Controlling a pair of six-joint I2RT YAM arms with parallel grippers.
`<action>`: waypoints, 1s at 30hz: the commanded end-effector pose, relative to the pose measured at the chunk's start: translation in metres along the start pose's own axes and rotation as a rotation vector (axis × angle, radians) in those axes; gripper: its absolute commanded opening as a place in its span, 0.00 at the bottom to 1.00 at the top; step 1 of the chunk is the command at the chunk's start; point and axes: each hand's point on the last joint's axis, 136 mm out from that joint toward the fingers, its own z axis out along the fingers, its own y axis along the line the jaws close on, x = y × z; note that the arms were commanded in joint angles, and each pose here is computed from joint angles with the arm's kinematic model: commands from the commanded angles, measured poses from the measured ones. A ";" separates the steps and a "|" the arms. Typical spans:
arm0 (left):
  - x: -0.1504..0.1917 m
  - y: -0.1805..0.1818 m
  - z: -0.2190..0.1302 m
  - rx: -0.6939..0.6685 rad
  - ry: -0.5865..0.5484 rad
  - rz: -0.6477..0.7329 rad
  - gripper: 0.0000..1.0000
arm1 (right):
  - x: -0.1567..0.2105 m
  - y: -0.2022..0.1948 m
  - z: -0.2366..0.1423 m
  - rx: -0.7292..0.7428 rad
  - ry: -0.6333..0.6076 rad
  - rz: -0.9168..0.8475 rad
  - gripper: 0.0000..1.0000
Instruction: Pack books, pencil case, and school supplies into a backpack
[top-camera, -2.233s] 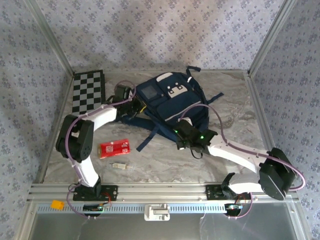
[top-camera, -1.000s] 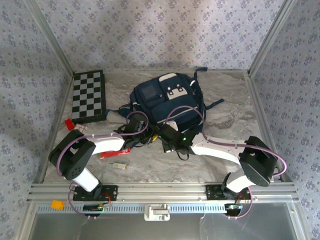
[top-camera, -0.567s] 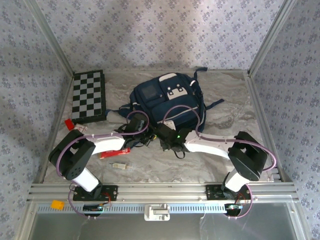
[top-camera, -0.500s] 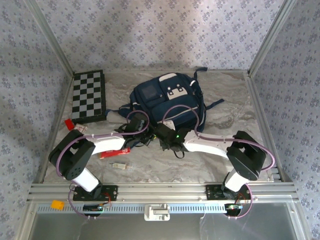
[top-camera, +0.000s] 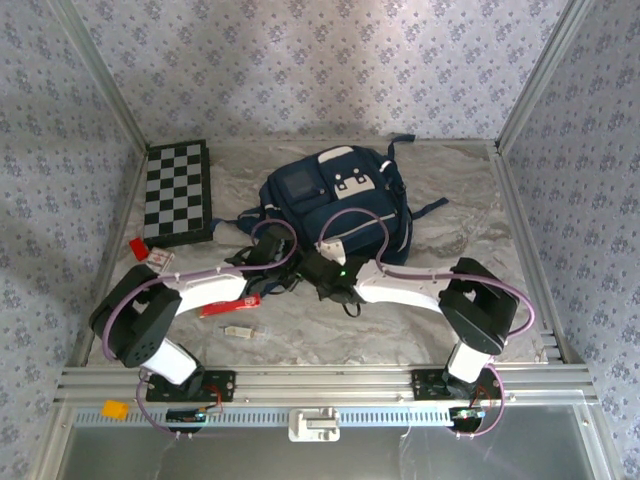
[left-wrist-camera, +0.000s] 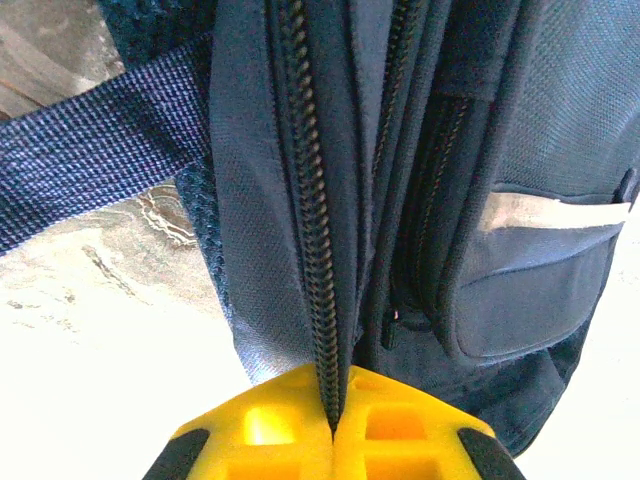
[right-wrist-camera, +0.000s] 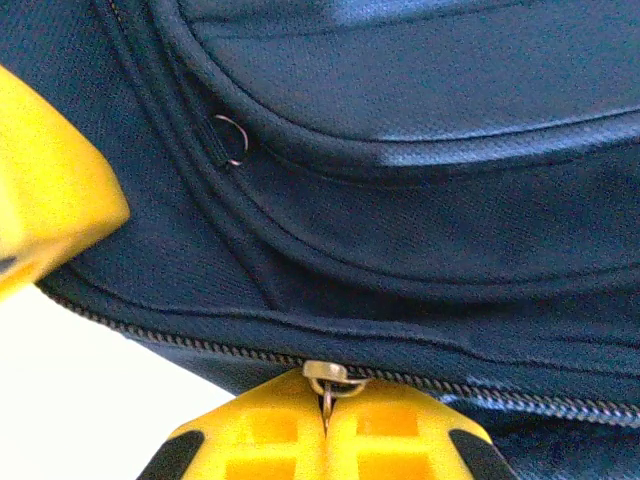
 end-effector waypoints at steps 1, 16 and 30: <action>-0.017 -0.025 -0.021 0.060 -0.064 0.045 0.00 | 0.004 -0.026 -0.018 0.077 -0.012 -0.004 0.00; -0.123 -0.024 -0.055 0.021 -0.145 0.126 0.00 | 0.046 -0.105 -0.048 0.140 0.086 0.017 0.00; -0.146 -0.059 -0.039 0.096 -0.073 0.242 0.27 | 0.001 0.027 -0.047 -0.268 0.010 -0.008 0.00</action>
